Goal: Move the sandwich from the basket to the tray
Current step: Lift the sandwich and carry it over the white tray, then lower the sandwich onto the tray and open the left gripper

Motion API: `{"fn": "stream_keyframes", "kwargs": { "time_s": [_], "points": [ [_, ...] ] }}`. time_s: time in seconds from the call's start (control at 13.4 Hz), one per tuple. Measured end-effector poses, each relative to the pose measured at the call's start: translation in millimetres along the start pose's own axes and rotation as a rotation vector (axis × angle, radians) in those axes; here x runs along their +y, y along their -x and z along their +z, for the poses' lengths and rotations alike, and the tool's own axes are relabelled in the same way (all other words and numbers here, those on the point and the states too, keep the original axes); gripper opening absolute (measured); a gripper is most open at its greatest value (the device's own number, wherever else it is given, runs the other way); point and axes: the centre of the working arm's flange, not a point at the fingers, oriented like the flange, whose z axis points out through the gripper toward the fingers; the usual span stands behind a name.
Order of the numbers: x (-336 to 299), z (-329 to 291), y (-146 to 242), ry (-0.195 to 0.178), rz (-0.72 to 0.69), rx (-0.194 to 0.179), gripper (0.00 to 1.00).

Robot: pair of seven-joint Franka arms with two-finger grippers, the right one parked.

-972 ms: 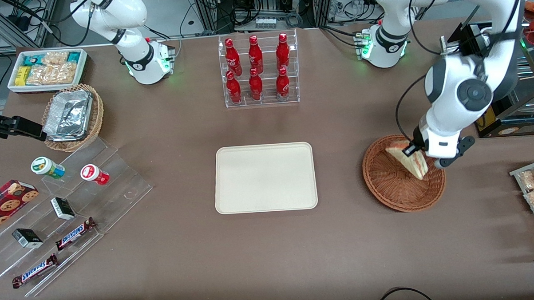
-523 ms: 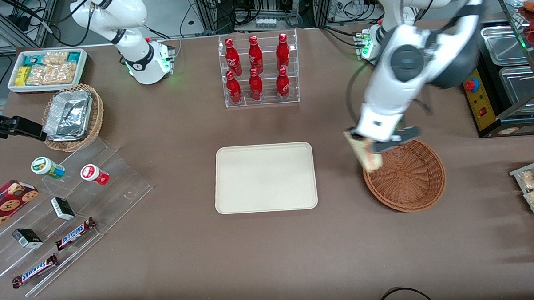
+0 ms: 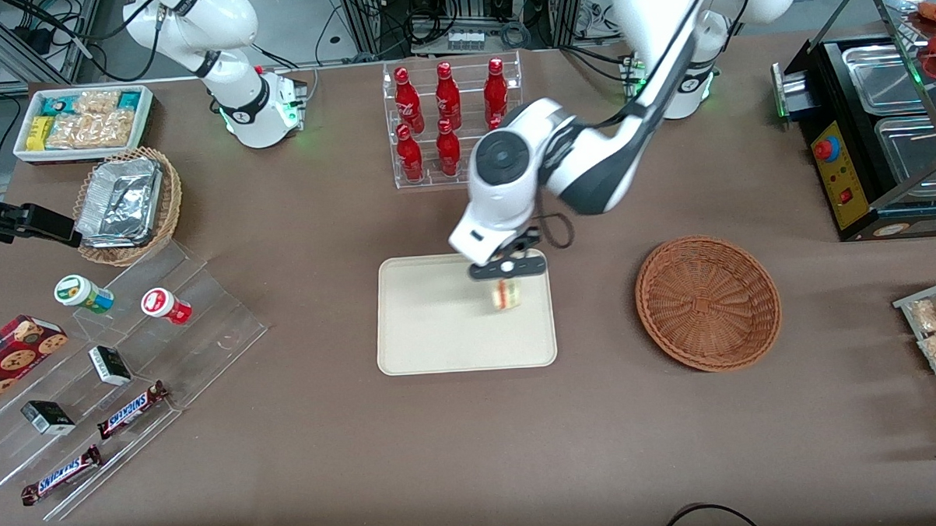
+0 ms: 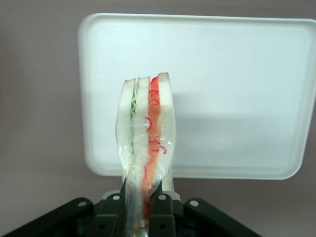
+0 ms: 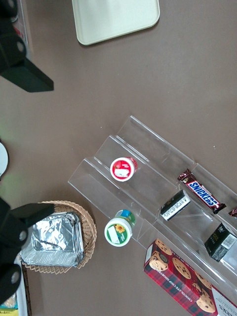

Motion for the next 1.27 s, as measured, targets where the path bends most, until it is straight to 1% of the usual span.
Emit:
{"fn": "stream_keyframes", "kwargs": {
  "time_s": [0.07,0.15,0.37,0.52,0.6,0.75,0.97,1.12,1.2,1.27],
  "points": [
    [16.2,14.6,4.5,0.002,0.028,0.013,0.17],
    [30.4,27.7,10.3,0.002,0.053,0.017,0.17],
    [55.0,54.7,16.1,0.005,0.082,0.016,0.17],
    [59.4,66.8,9.8,0.009,0.070,0.021,0.17],
    [60.8,72.7,6.3,0.005,0.067,0.033,0.17],
    [64.6,82.9,0.3,0.011,0.058,0.055,0.16],
    [66.6,97.6,-4.5,0.002,0.051,0.065,0.17],
    [67.7,101.8,-5.6,0.005,0.052,0.069,0.18],
    [68.1,102.2,-5.9,0.008,0.053,0.072,0.23],
    [68.3,101.6,-6.3,0.009,0.053,0.075,0.33]
  ]
}}
